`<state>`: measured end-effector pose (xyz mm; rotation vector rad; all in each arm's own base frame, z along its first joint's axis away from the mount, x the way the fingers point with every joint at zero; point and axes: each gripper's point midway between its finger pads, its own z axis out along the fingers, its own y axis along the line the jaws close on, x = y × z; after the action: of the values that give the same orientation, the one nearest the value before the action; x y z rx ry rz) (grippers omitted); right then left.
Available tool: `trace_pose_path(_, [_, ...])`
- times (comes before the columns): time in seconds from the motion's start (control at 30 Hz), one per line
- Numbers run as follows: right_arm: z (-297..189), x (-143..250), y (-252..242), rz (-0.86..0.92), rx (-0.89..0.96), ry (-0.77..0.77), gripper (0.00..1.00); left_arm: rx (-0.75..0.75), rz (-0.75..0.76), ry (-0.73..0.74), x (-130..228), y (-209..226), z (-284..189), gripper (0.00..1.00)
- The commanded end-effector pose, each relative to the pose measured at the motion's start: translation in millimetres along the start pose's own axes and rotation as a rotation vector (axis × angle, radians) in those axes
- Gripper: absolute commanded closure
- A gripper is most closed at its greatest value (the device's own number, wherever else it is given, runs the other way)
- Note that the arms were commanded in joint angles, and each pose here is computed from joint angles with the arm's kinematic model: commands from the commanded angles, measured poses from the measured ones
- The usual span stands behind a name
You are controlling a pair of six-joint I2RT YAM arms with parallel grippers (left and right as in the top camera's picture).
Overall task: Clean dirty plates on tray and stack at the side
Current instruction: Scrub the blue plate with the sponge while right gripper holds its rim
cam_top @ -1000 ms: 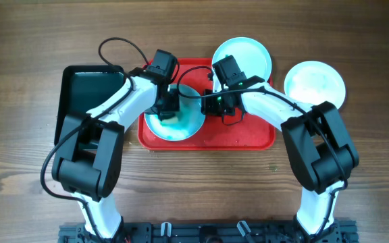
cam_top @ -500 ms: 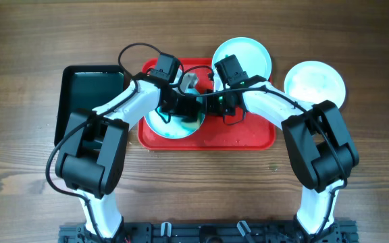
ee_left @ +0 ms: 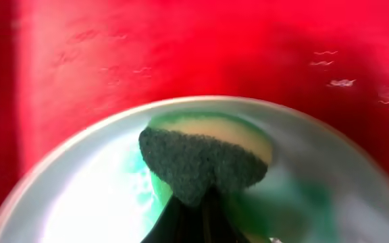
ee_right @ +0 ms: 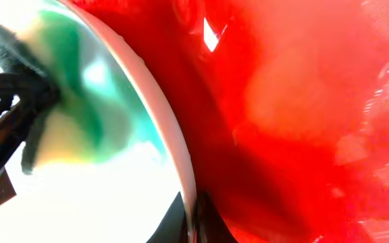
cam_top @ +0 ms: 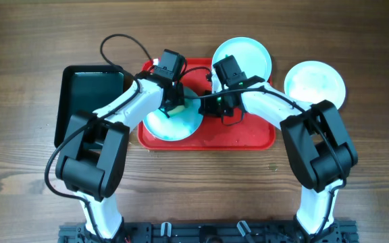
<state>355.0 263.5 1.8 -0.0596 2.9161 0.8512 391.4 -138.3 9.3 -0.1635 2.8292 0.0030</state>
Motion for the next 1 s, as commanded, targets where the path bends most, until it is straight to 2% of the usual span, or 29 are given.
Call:
trace_pose_path(0.0, [9,10,-8,0.014,0.009,0.041,0.96,-0.251,-0.086,0.041,22,54,11,0.96])
trace_pose_path(0.07, [9,10,-8,0.013,0.009,0.041,0.96,-0.213,-0.061,0.109,35,49,11,0.96])
trace_pose_path(0.1, [9,10,-8,0.013,0.009,0.041,0.96,-0.143,-0.008,0.156,43,37,12,0.96])
trace_pose_path(0.17, [9,10,-8,0.014,0.009,0.041,0.96,0.183,0.21,0.303,70,-12,5,0.96])
trace_pose_path(0.23, [9,10,-8,0.014,0.009,0.041,0.96,0.449,0.333,0.379,90,-47,-13,0.96])
trace_pose_path(0.3, [9,10,-8,0.014,0.009,0.042,0.96,0.622,0.386,0.415,101,-67,-30,0.96])
trace_pose_path(0.33, [9,10,-8,0.014,0.009,0.042,0.96,0.683,0.397,0.423,104,-74,-37,0.96])
trace_pose_path(0.43, [9,10,-8,0.014,0.009,0.042,0.96,0.709,0.399,0.405,100,-78,-38,0.96])
trace_pose_path(0.57, [9,10,-8,0.014,0.01,0.042,0.96,0.617,0.36,0.323,79,-73,-23,0.96])
trace_pose_path(0.67, [9,10,-8,0.014,0.01,0.041,0.96,0.402,0.247,0.212,49,-51,0,0.96])
trace_pose_path(0.77, [9,10,-8,0.014,0.01,0.041,0.96,0.076,0.073,0.055,12,-4,17,0.96])
trace_pose_path(0.87, [9,9,-9,0.018,0.013,0.04,0.96,-0.201,-0.071,-0.085,-11,44,14,0.96])
trace_pose_path(0.97, [9,8,-11,0.033,0.024,0.033,0.96,-0.332,-0.144,-0.147,-16,67,6,0.96])
